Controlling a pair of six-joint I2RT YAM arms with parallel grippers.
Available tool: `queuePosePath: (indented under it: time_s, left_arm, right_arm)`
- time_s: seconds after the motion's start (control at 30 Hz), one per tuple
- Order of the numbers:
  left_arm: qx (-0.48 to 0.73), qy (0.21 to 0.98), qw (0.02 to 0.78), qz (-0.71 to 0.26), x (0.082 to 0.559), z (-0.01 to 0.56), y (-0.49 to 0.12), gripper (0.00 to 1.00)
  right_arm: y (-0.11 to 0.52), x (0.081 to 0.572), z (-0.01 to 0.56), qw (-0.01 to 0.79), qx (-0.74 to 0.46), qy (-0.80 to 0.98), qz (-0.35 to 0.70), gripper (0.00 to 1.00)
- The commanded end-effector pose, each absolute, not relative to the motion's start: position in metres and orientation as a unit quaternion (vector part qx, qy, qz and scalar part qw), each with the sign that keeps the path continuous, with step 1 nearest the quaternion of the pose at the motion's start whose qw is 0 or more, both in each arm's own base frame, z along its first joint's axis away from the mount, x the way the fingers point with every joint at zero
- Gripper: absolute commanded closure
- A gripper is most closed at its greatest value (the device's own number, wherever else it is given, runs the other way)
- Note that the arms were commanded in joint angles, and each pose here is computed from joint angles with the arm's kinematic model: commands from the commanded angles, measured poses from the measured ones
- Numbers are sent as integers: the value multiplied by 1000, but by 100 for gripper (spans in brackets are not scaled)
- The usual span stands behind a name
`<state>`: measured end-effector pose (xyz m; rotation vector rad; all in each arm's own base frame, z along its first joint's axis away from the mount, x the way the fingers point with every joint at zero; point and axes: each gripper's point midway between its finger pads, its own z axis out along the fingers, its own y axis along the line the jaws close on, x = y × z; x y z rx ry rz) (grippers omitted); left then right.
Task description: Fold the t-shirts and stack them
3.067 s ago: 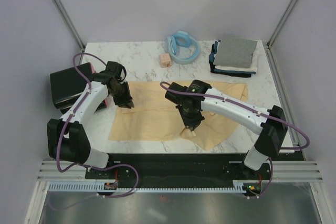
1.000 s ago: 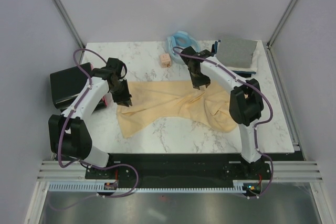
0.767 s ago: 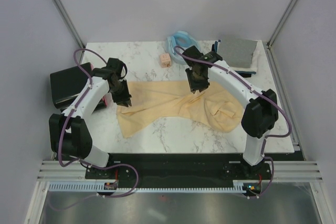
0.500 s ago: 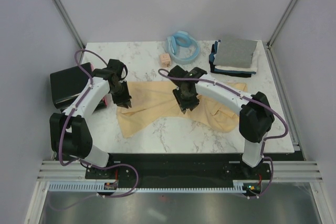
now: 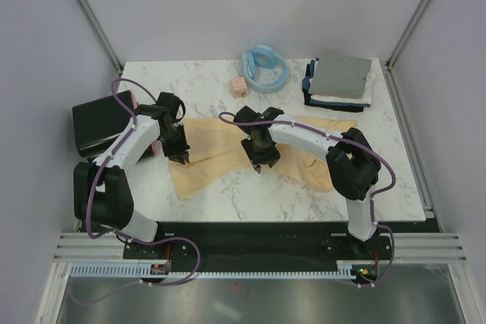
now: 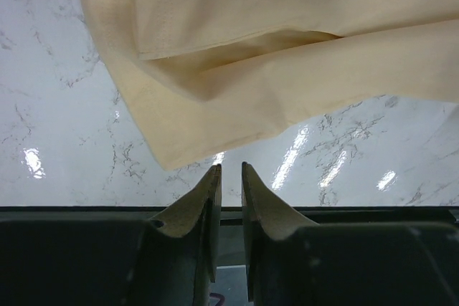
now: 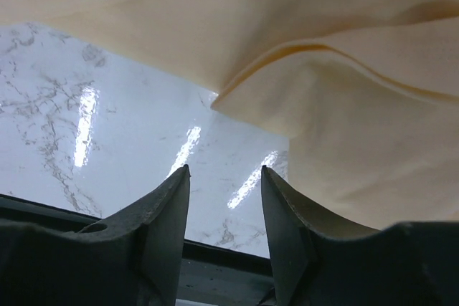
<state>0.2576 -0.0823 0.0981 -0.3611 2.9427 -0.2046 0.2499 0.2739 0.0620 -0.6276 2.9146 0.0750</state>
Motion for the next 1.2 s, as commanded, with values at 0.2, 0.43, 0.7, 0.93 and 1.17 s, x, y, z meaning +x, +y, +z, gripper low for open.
queuePosePath:
  time_s: [0.2,0.43,0.7,0.93,1.17]
  left_arm:
    - [-123,984,111,-65,259,106,-80,76]
    - [-123,985,108,-62,259,104,-79,76]
    - [-122,984,110,-64,262,105,-80,76]
    - [-121,985,108,-64,263,104,-81,76]
    - [-121,985,106,-63,263,103,-80,76]
  right_arm:
    - [304,276,54,108,-222,969,30,46]
    - [302,285,45,111,-229,967,3,46]
    - [292,286,33,101,-230,967,-31,46]
    - [286,291,37,112,-223,967,-45,53]
    - [285,285,32,101,-225,968,-39,75]
